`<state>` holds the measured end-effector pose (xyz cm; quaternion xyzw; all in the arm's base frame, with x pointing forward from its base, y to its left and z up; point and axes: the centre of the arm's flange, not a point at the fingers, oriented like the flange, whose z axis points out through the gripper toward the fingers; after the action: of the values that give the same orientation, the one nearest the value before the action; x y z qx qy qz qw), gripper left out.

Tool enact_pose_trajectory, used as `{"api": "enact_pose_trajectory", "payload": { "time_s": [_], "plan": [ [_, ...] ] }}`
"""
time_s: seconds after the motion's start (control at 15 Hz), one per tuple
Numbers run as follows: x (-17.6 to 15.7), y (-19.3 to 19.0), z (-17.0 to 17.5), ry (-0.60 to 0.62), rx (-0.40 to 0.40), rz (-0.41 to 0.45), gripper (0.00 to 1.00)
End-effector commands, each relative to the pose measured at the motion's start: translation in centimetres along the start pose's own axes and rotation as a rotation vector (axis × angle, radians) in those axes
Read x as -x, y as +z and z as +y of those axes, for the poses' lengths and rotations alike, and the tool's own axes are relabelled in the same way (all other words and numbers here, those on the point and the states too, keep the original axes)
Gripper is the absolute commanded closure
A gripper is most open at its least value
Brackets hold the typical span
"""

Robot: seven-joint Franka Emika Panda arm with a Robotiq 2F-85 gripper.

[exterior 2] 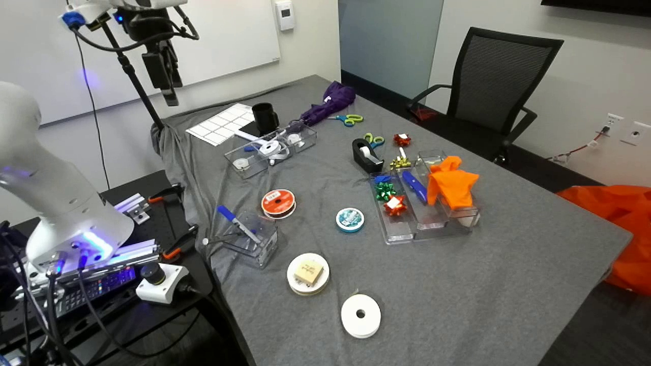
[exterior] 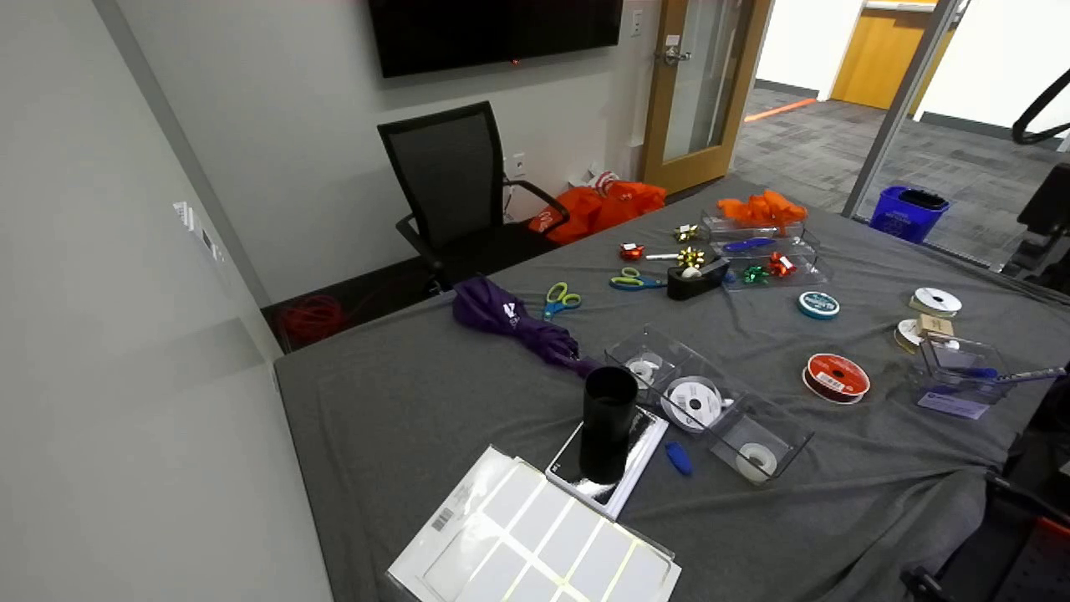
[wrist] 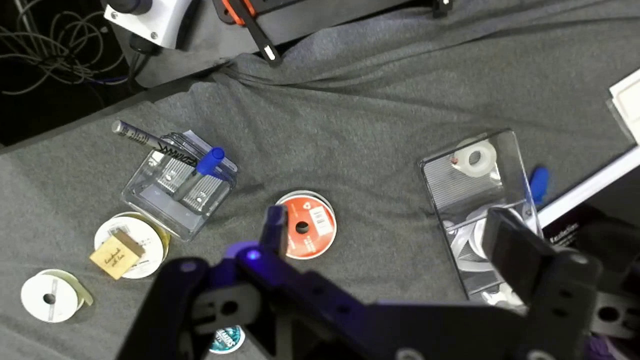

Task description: Move the object across the table and place it in the box

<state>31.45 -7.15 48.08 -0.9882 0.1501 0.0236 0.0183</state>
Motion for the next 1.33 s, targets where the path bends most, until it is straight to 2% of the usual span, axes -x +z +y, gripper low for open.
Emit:
{"api": "enact_pose_trajectory", "payload": {
  "time_s": [0.0,0.07,0.27,0.6,0.8,1.07,1.27],
  "plan": [
    [-2.6,0.3,1.6,0.145,-0.056,0.007,0.0],
    [-0.7,0.1,1.1,0.081,-0.029,0.007,0.0],
    [-1.5,0.4,1.7,0.125,-0.04,0.006,0.0],
    [-1.7,0.3,1.7,0.132,-0.04,0.006,0.0],
    [-3.2,0.1,4.1,0.187,-0.079,0.014,0.0],
    [-6.3,0.4,10.5,0.367,-0.116,0.016,0.0],
    [-8.4,1.9,14.6,0.512,-0.149,0.001,0.0]
  ]
}}
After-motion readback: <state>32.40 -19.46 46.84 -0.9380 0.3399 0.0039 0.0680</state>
